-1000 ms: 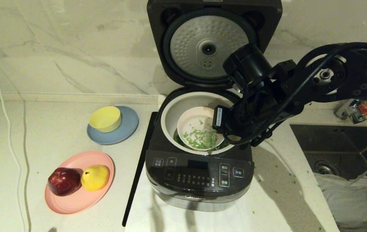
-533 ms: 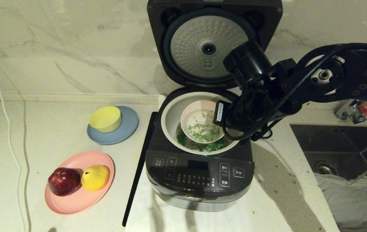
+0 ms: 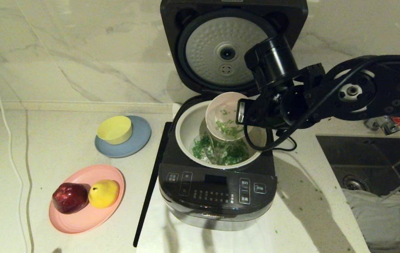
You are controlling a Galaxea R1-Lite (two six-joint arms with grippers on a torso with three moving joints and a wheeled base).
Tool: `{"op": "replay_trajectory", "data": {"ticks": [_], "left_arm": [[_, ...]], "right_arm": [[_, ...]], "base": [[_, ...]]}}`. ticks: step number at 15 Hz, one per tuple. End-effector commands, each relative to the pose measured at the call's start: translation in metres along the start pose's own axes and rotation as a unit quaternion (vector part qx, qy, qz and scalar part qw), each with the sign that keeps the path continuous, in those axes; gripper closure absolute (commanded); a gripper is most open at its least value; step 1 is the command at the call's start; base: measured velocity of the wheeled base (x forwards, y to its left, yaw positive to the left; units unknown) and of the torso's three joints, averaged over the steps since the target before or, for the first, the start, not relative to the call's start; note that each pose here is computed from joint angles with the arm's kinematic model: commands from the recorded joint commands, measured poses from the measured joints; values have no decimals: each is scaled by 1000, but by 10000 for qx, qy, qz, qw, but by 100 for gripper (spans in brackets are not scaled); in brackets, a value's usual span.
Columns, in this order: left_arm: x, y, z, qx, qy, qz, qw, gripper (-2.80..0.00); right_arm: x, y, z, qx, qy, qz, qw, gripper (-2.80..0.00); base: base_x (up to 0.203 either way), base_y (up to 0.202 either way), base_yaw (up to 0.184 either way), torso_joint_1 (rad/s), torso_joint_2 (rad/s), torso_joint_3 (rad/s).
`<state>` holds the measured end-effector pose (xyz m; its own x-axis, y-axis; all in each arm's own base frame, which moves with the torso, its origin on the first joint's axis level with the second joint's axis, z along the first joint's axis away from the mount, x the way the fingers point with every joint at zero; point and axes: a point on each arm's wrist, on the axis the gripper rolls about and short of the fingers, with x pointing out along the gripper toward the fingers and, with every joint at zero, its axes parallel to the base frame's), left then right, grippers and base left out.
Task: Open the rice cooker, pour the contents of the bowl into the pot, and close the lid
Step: Pour the water from the bowl into the rice cooker
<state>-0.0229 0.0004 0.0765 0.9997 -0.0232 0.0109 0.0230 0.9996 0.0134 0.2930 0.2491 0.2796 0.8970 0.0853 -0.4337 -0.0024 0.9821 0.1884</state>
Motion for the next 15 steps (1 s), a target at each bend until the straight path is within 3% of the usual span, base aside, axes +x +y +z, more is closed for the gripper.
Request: {"op": "replay_trajectory", "data": {"ticks": [1,4,7,12,15], "left_arm": [[1,0,-2,2,31,0,10000,0],[1,0,-2,2,31,0,10000,0],[1,0,-2,2,31,0,10000,0],[1,0,-2,2,31,0,10000,0],[1,0,-2,2,31,0,10000,0]], "right_arm": [[3,4,-10,-321,-311,-13,9990,0],[12,7,-22,-840,-1134,-42,9900,0],[11,6,-26,-1116,-2111,-130,9710,0],[8,8,-35,-1339,-3616,-431,9217,0],[18,8,-51,-1619,-4172,-715,8914,0]], "base": [[0,0,0,0,0,0],[0,0,0,0,0,0],[0,0,0,0,0,0],[0,0,0,0,0,0],[0,0,0,0,0,0]]}}
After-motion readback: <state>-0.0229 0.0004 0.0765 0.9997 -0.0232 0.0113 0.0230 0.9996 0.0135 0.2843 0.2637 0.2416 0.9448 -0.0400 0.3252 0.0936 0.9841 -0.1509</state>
